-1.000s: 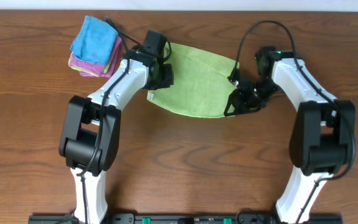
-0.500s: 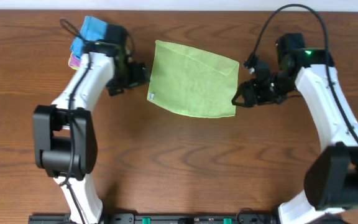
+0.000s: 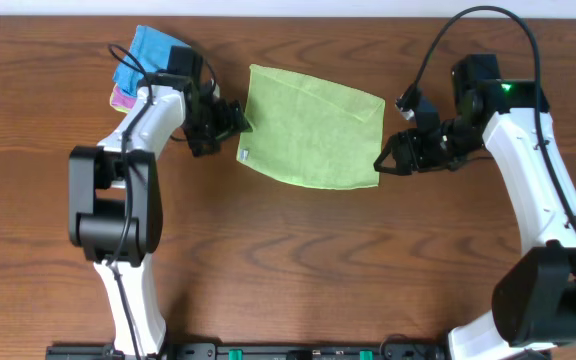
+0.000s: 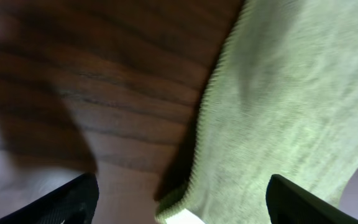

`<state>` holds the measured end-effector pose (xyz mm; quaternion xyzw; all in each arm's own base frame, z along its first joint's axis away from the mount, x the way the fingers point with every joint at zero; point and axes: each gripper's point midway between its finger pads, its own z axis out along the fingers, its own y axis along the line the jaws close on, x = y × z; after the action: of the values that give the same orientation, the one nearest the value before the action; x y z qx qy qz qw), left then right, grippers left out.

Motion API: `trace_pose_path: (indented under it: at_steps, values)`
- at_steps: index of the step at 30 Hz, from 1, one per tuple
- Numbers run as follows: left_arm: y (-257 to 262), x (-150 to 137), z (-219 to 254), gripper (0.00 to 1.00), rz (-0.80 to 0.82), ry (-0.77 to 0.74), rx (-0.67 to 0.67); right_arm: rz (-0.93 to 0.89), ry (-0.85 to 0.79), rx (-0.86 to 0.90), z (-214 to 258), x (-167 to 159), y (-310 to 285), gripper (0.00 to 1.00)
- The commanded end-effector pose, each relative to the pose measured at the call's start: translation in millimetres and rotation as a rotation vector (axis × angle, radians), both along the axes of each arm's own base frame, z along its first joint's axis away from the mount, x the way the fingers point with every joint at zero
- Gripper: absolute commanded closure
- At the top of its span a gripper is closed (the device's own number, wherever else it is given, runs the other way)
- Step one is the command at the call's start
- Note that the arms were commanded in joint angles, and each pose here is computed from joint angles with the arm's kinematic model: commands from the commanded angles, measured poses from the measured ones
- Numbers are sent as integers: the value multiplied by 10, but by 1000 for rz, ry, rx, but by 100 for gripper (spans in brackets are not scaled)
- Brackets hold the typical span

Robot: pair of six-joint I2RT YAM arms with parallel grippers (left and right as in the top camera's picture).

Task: Fold the cloth
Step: 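Move both grippers down to the cloth's lower corners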

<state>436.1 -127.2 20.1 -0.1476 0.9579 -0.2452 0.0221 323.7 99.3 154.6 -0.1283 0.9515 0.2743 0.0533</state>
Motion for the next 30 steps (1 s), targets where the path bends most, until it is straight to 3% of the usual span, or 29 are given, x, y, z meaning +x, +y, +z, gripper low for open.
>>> trace_pose_path:
  at_steps: [1,14,23,30]
  values:
    - [-71,-26,-37,12,-1,25,-58,0,-14,27,60,-11,-18,41]
    - [-258,55,-70,12,-23,-9,-128,-10,-3,31,62,-25,-40,41]
    - [-522,-110,-255,12,-60,86,-256,-10,9,30,61,-51,-40,41]
    - [-700,-249,-70,17,-101,134,-408,-11,13,30,60,-59,-41,41]
